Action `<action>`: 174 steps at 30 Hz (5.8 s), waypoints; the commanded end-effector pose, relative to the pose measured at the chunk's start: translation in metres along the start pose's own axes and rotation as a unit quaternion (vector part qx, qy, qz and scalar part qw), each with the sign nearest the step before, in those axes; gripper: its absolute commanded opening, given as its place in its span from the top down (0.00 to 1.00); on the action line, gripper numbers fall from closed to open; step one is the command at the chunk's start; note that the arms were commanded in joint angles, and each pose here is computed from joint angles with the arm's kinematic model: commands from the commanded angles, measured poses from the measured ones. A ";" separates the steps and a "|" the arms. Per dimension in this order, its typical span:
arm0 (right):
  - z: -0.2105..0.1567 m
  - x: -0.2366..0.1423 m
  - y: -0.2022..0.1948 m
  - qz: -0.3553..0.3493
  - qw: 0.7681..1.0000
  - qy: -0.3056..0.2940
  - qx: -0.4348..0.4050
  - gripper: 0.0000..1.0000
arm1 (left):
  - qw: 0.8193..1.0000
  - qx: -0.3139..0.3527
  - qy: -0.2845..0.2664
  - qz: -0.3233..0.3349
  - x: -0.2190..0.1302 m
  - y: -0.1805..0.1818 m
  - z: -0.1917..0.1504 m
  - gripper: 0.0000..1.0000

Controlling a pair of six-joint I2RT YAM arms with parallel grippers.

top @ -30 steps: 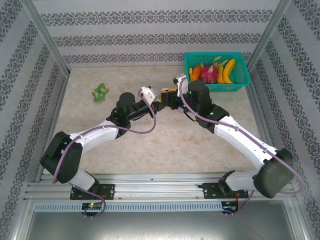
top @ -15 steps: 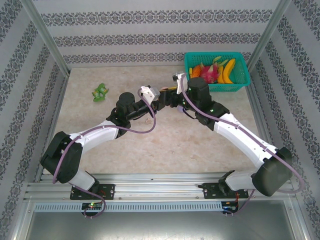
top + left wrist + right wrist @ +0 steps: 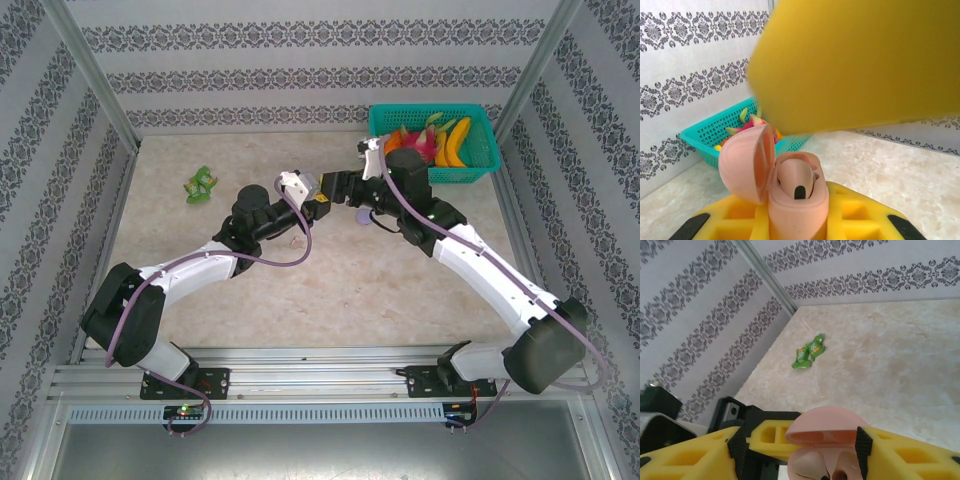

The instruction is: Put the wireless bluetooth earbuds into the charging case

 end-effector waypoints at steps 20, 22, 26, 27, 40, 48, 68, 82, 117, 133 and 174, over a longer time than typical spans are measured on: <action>-0.073 0.022 -0.040 -0.251 0.943 0.116 0.185 0.38 | 0.984 0.006 -0.091 0.153 -0.086 0.028 0.017 1.00; -0.087 0.040 -0.042 -0.285 0.927 0.140 0.199 0.38 | 0.981 0.000 -0.098 0.168 -0.093 0.032 0.015 1.00; -0.106 0.086 -0.041 -0.322 0.904 0.186 0.213 0.40 | 0.975 -0.010 -0.109 0.194 -0.103 0.039 0.014 1.00; -0.109 0.096 -0.040 -0.332 0.897 0.196 0.216 0.39 | 0.973 -0.011 -0.112 0.200 -0.106 0.040 0.014 1.00; -0.134 0.183 -0.018 -0.405 0.854 0.261 0.198 0.41 | 0.961 -0.032 -0.131 0.243 -0.125 0.052 0.014 1.00; -0.147 0.211 -0.018 -0.427 0.837 0.281 0.196 0.43 | 0.957 -0.034 -0.142 0.251 -0.131 0.052 0.015 1.00; -0.187 0.233 -0.029 -0.444 0.810 0.327 0.198 0.51 | 0.955 -0.025 -0.148 0.256 -0.142 0.048 0.018 1.00; -0.202 0.236 -0.033 -0.435 0.807 0.344 0.201 0.58 | 0.955 -0.026 -0.149 0.256 -0.145 0.046 0.018 1.00; -0.195 0.236 -0.052 -0.348 0.845 0.401 0.060 0.64 | 0.956 -0.029 -0.143 0.256 -0.144 0.045 0.016 1.00; -0.199 0.235 -0.068 -0.357 0.840 0.401 0.078 0.68 | 0.957 -0.030 -0.138 0.255 -0.143 0.046 0.016 1.00; -0.187 0.242 -0.078 -0.343 0.847 0.401 0.065 0.71 | 0.960 -0.034 -0.134 0.243 -0.138 0.047 0.020 1.00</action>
Point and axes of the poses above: each hand's point on the last joint's axis, 136 mm out from that joint toward the fingers, its own x axis out along the fingers, its own y axis along the line the jaws close on, z = x × y, the point moved 10 cm from there along -x, back along the fingers, and after that the axes turned 9 degrees about -x, right-handed, at the moved point
